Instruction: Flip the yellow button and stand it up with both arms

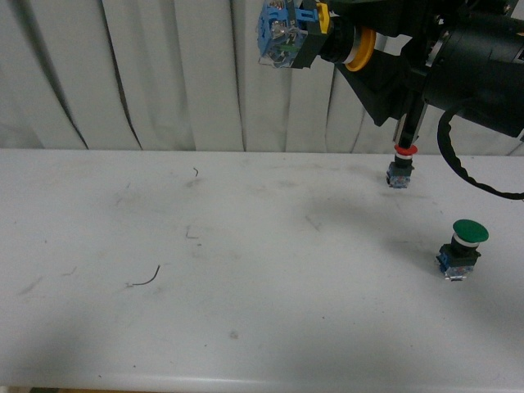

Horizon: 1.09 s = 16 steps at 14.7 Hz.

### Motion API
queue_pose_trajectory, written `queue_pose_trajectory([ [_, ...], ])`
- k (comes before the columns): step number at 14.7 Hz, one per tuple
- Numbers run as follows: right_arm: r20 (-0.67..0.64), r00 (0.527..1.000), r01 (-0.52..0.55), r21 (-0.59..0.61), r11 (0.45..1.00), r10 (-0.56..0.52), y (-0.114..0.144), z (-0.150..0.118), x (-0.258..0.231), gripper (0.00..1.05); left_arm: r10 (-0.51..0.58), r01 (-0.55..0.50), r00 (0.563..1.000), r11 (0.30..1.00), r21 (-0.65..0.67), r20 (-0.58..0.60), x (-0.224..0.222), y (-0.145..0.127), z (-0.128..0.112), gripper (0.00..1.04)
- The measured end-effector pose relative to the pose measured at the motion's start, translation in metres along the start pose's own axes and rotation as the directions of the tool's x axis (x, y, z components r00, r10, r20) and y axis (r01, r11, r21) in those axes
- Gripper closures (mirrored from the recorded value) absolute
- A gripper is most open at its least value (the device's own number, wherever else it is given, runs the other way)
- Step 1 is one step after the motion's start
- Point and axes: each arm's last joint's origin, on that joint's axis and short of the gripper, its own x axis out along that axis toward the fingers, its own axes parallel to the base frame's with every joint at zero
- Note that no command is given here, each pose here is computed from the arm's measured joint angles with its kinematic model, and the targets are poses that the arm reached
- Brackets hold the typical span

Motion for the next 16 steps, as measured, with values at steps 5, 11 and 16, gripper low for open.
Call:
queue_pose_trajectory([
  [5, 0.211, 0.966, 0.209, -0.299, 0.931, -0.149, 0.01, 0.034, -0.008, 0.72, 0.0, 0.0, 1.0, 1.0, 0.0, 0.0, 0.0, 0.0, 0.0, 0.17],
  [11, 0.461, 0.655, 0.74, -0.553, 0.383, -0.599, -0.018, 0.074, -0.035, 0.72, 0.0, 0.0, 1.0, 1.0, 0.0, 0.0, 0.0, 0.0, 0.0, 0.07],
  [16, 0.568, 0.514, 0.773, -0.632, 0.061, -0.643, -0.021, 0.107, -0.043, 0.72, 0.0, 0.0, 1.0, 1.0, 0.0, 0.0, 0.0, 0.0, 0.0, 0.07],
])
